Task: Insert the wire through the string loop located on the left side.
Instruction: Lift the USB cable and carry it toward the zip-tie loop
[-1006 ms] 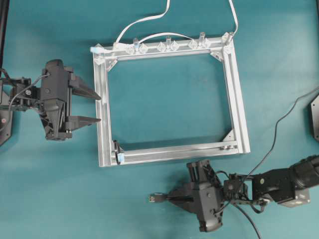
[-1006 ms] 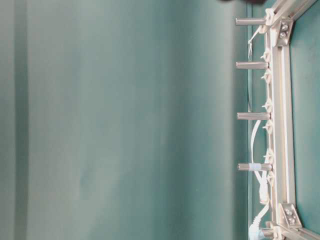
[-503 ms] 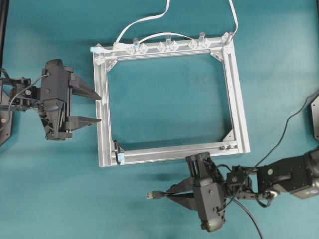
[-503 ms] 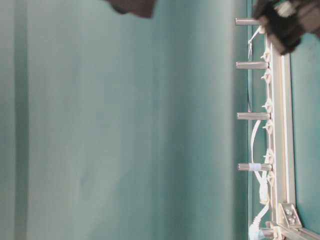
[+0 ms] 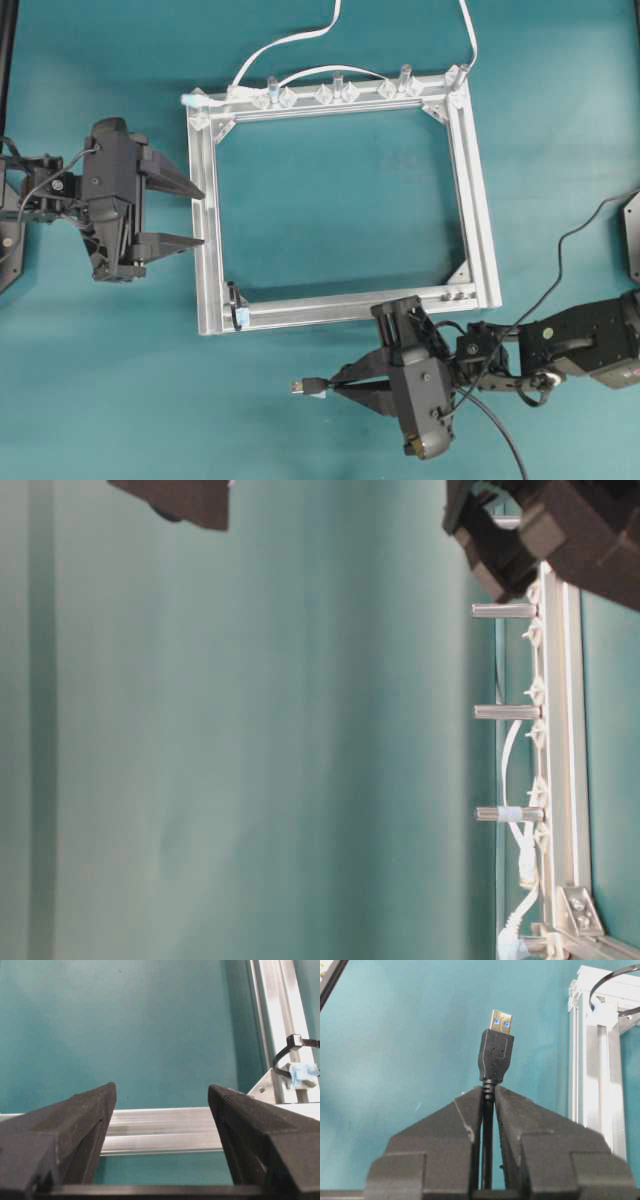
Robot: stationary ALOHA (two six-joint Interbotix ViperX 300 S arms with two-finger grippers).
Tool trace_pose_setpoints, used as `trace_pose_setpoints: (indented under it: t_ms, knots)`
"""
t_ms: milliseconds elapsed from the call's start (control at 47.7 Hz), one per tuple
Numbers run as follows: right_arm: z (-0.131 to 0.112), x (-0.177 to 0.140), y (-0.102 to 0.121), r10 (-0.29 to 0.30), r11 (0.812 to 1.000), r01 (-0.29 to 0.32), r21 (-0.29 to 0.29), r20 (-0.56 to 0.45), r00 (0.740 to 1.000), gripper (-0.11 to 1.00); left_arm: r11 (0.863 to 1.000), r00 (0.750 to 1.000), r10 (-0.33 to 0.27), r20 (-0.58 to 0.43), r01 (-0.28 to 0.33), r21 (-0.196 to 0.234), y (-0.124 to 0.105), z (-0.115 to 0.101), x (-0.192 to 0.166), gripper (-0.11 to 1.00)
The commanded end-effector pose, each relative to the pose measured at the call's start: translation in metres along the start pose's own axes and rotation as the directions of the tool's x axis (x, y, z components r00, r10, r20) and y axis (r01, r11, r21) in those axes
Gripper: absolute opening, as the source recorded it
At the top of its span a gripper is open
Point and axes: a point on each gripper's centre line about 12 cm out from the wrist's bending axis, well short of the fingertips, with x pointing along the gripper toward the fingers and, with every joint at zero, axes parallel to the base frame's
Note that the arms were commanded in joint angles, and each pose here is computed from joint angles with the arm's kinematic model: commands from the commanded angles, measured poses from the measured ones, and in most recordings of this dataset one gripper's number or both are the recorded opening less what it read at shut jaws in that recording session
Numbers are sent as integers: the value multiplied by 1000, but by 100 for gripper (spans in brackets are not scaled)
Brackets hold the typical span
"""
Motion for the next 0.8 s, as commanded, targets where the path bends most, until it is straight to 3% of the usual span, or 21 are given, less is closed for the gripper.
trace_pose_setpoints:
  t_ms: [0,377,776]
  knots:
    - [18,-7,2,10,1000,-11,10,45,999,10,1000,999,-2,35,2,-15,-1,12,-1,77]
    - [16,-7,-1,5,1000,-5,4,41,999,10,1000,999,-2,38,3,-24,-1,13,-1,77]
    - [11,-2,-36,-47,999,47,-16,10,999,10,1000,999,-9,44,9,-21,-3,16,-1,77]
